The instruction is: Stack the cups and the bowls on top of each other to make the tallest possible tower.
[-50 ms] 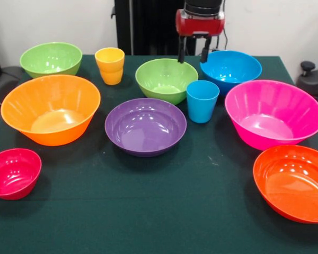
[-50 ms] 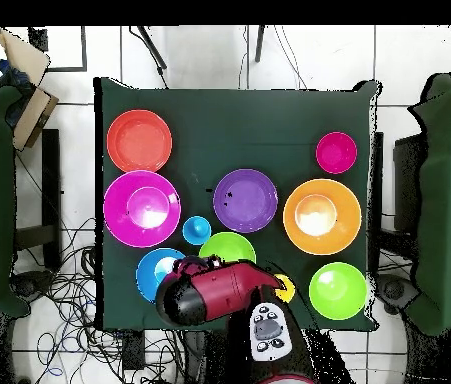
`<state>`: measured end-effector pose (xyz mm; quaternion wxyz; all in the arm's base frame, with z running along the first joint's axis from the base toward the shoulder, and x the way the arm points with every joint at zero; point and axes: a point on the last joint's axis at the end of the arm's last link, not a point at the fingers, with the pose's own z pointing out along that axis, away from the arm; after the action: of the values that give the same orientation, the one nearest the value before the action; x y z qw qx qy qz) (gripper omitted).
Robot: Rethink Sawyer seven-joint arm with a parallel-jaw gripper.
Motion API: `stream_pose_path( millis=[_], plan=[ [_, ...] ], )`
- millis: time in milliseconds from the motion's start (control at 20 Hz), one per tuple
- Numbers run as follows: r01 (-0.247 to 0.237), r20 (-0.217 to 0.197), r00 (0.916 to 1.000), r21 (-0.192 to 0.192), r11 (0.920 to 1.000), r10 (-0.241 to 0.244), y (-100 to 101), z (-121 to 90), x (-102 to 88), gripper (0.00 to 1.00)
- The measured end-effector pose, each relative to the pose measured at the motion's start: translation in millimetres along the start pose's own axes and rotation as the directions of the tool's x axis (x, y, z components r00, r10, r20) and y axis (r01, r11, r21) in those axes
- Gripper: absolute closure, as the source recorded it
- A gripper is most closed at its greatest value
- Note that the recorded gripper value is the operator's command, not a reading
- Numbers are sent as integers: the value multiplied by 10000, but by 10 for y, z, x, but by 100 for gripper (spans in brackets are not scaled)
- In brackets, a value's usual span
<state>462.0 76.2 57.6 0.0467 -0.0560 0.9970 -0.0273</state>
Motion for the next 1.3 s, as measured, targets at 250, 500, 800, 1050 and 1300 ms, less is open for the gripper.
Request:
stream_pose_path(
  millis=[250, 500, 800, 1050, 1300],
  plan=[
    [-60, 28, 10000, -85, 9999, 60, -13, -65, 31, 0],
    [-589, 102, 9982, -542, 9968, 595, -181, -224, 84, 0],
    [-791, 247, 9964, -589, 9951, 806, -380, -386, 92, 0],
    [-493, 322, 9982, -526, 9974, 510, -368, -436, 70, 0],
    [353, 362, 9988, -608, 9975, -331, -298, -373, 133, 0]
  ],
)
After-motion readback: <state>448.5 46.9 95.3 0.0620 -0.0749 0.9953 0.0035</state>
